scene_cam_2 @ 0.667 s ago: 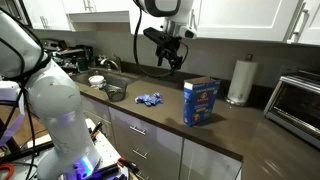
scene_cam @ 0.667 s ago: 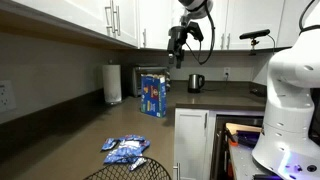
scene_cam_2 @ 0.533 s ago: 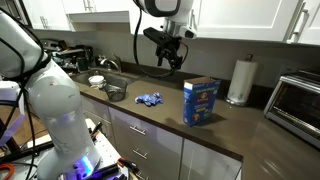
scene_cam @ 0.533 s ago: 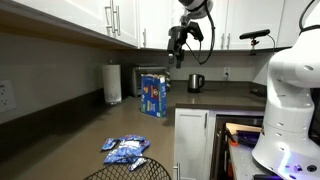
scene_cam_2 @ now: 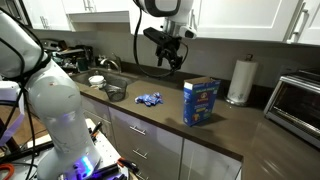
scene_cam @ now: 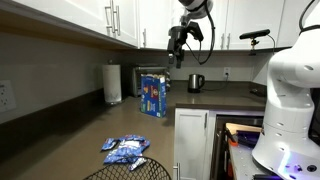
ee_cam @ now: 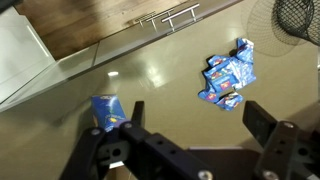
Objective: Move the box to the left
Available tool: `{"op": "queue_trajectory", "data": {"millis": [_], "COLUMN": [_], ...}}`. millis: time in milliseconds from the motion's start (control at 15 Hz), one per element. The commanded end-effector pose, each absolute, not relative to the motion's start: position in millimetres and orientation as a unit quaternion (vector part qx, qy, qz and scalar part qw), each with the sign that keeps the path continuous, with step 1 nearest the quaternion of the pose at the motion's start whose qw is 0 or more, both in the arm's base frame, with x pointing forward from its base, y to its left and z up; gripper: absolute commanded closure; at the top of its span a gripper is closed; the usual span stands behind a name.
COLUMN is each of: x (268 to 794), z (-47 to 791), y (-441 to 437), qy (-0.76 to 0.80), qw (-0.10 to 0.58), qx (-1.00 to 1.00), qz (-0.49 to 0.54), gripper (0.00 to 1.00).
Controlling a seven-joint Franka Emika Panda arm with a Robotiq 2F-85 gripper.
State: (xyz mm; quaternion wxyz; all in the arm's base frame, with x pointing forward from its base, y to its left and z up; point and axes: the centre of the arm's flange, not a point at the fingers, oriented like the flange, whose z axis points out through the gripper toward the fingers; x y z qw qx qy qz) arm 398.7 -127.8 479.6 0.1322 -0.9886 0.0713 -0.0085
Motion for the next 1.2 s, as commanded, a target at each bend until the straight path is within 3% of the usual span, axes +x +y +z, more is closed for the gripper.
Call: {"op": "queue_trajectory", "data": {"millis": [0, 600, 1133], "x": [399, 412, 468], "z": [480, 486, 511], "y": [-128, -108, -124], "qy": [0.071, 0.046, 0.008], "qw": [0.132, 0.098, 0.042], "qx": [-0.989, -0.994, -0.999], "qz": [-0.008, 0.004, -0.002], "gripper": [0.00, 0.00, 0.00]}}
